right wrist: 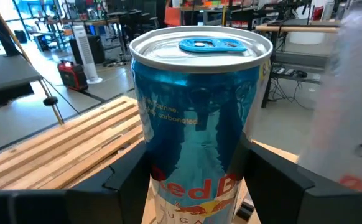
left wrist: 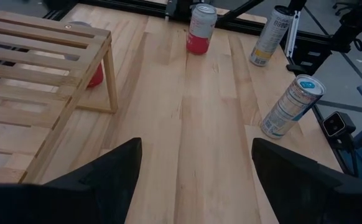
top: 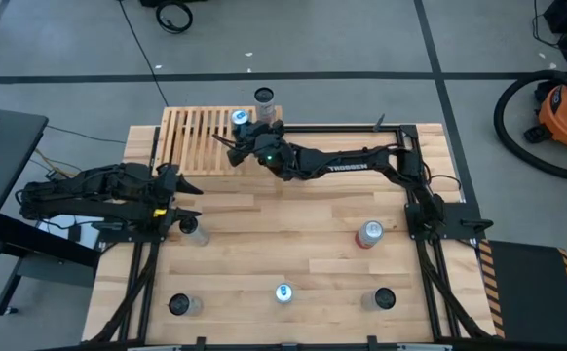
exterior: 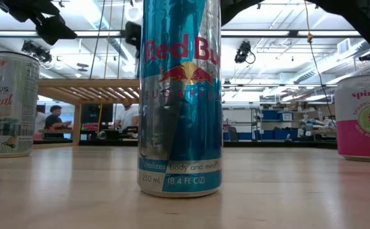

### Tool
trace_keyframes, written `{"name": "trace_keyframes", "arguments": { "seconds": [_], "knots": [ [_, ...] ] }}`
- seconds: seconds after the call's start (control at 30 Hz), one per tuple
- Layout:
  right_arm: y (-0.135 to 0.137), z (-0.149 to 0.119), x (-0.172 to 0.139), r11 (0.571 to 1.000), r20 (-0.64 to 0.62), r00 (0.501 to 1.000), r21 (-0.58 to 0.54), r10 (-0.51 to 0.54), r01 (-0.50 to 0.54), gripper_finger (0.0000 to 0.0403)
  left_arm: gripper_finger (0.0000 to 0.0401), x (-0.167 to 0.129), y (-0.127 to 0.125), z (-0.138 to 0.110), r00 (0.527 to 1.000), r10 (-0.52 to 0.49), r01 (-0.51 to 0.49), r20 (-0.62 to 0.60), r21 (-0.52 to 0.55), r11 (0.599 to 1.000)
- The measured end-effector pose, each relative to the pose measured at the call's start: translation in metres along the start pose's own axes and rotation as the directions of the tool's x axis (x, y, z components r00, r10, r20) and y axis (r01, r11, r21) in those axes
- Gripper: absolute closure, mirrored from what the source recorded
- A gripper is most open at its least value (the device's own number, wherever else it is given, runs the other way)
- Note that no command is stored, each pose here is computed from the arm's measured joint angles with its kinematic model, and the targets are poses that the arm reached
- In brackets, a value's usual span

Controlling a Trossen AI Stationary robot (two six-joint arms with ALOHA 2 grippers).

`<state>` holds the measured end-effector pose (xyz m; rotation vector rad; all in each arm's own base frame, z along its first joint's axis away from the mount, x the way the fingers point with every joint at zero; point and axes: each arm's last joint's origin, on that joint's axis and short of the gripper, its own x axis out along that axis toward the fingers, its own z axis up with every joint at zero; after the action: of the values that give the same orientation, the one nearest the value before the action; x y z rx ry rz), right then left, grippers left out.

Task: Place canned beverage on shelf
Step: Put the top blue soda can on the shelf

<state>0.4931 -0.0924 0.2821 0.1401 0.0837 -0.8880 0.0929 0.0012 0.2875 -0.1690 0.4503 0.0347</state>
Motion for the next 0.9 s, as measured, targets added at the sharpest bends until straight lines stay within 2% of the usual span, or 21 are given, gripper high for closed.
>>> {"name": "trace_keyframes", "arguments": {
  "seconds": [0.1,0.2,0.3,0.5,0.73,0.9],
  "knots": [
    [0.007,-0.01,0.01,1.0,0.008,1.0,-0.014,-0.008,0.008,0.0171,0.0087,0.0,0.0,0.0,1.0,-0.001,0.001,0.005,0.0,1.0],
    [0.012,-0.01,0.015,0.999,0.011,1.0,-0.039,-0.009,0.009,0.0171,0.0087,0.0,0.0,0.0,1.0,0.0,0.0,0.0,-0.003,1.0],
    [0.017,-0.005,0.013,0.995,0.016,0.999,-0.088,-0.049,0.051,0.0171,0.0087,0.0,0.0,-0.001,1.0,0.002,-0.002,-0.009,-0.005,1.0],
    [0.018,0.009,0.01,0.989,0.017,0.995,-0.107,-0.098,0.1,0.017,0.0087,0.0,0.0,-0.001,1.0,0.002,-0.002,-0.01,-0.001,1.0],
    [0.002,0.006,0.023,0.991,-0.029,0.991,-0.006,-0.131,0.131,0.0169,0.0087,0.0,0.0,-0.001,1.0,0.002,-0.002,-0.01,0.001,1.0],
    [-0.004,0.007,0.028,0.991,-0.035,0.991,0.027,-0.132,0.133,0.0169,0.0087,0.0,0.0,-0.001,1.0,0.002,-0.002,-0.011,0.001,1.0]
  ]
}}
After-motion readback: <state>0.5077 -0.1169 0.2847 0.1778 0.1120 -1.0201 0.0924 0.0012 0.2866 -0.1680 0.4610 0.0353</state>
